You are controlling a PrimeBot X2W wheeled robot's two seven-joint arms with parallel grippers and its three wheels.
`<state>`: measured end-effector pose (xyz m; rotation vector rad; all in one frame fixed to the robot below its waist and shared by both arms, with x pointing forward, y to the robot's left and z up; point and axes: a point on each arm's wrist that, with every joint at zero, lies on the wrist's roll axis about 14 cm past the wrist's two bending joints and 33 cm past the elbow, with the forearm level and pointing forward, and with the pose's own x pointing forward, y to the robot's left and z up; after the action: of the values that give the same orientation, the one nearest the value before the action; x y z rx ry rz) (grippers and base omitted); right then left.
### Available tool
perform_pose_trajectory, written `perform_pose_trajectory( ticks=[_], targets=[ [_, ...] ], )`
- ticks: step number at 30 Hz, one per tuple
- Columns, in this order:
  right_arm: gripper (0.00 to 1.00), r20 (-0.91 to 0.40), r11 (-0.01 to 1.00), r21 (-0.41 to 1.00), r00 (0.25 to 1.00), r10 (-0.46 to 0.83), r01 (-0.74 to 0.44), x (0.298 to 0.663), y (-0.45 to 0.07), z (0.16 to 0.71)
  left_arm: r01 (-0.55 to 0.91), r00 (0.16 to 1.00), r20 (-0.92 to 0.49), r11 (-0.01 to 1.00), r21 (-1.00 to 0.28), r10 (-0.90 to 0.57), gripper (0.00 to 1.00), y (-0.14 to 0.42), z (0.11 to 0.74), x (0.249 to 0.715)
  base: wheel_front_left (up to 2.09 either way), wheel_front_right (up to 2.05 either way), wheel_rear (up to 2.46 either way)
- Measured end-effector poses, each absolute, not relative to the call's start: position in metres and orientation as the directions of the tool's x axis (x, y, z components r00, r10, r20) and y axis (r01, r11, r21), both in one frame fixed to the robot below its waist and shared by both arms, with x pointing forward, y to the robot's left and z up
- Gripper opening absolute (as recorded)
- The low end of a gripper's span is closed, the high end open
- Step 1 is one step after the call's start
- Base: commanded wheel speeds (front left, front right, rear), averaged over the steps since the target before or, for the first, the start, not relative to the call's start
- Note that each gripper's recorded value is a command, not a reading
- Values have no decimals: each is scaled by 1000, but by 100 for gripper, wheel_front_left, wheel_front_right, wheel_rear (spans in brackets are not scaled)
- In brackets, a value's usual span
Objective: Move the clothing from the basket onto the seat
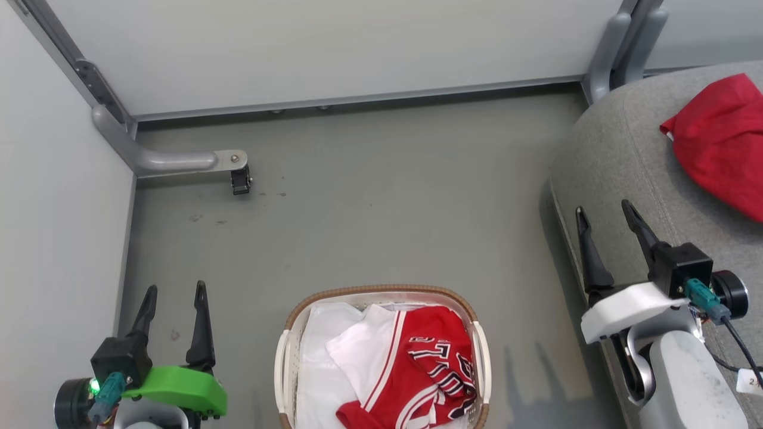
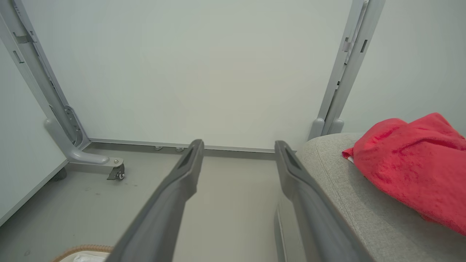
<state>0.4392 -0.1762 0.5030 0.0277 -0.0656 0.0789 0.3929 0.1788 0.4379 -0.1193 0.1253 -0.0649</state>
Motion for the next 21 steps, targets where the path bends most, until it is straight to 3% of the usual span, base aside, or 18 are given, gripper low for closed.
perform_pose_trajectory(
  ticks=[11,21],
  targets=[
    [100,31,993,79,996,87,-89,398,-170,492,-1,993,-119,992,-128,-14,100,193,441,349,0,0,0],
    [100,14,992,96,997,81,-82,381,-171,486,35,990,-130,989,-146,-54,100,179,437,338,0,0,0]
  ],
)
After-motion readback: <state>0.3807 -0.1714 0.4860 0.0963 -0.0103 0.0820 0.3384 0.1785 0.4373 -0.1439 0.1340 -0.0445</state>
